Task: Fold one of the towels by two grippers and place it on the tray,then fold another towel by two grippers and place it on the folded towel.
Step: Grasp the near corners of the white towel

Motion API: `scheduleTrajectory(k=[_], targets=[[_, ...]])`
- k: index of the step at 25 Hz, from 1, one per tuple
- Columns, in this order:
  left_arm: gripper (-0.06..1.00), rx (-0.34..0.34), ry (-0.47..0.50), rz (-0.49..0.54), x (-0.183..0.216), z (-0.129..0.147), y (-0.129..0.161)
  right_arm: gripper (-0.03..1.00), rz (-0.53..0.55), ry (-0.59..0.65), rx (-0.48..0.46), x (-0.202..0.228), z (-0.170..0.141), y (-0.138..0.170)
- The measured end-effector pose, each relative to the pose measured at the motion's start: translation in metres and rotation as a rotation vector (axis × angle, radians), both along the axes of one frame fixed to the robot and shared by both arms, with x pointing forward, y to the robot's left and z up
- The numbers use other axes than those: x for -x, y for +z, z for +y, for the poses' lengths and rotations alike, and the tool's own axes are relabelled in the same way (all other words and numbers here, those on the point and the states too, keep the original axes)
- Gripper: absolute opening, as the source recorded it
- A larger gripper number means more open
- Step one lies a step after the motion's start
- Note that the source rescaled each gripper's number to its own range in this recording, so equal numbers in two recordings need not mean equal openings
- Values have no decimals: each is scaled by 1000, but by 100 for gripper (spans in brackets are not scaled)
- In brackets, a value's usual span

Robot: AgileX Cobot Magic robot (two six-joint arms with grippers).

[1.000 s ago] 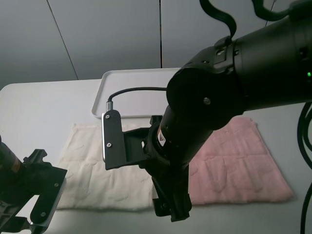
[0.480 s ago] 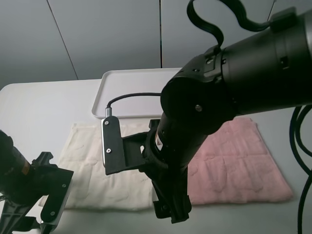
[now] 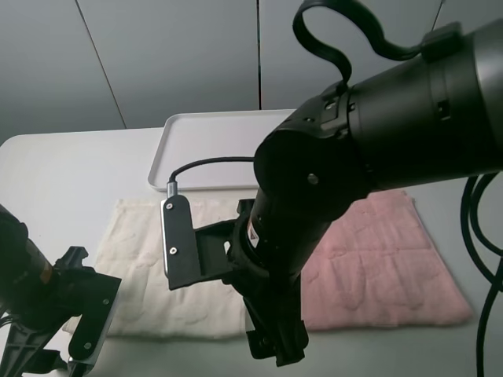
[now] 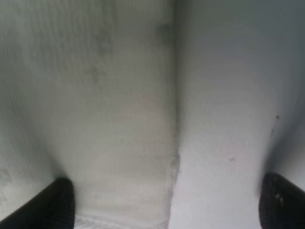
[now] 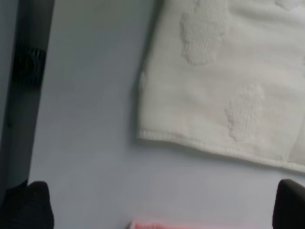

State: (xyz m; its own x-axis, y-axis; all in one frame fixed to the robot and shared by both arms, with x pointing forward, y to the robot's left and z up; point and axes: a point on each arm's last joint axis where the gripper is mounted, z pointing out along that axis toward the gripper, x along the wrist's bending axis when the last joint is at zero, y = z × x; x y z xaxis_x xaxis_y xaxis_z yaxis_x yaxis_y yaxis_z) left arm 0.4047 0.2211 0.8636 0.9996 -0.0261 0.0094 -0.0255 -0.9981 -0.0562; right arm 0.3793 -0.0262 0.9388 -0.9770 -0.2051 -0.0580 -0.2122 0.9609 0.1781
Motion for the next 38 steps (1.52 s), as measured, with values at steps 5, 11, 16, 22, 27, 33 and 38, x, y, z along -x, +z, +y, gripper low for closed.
scheduleTrajectory(k=[5, 11, 16, 22, 27, 33, 38], targets=[[100, 1, 0, -2, 0, 0, 0, 100, 16, 76, 34, 16, 12, -19], [100, 0, 0, 0, 0, 0, 0, 100, 11, 76, 20, 28, 26, -34], [100, -2, 0, 3, 0, 0, 0, 100, -4, 52, 117, 22, 33, -49], [100, -2, 0, 3, 0, 0, 0, 100, -17, 60, 159, 16, 40, -59], [100, -2, 0, 3, 0, 0, 0, 100, -15, 68, 191, 16, 38, -68], [100, -2, 0, 3, 0, 0, 0, 100, -7, 65, 221, 16, 37, -78], [100, -2, 0, 3, 0, 0, 0, 100, -9, 69, 231, 15, 38, -80]])
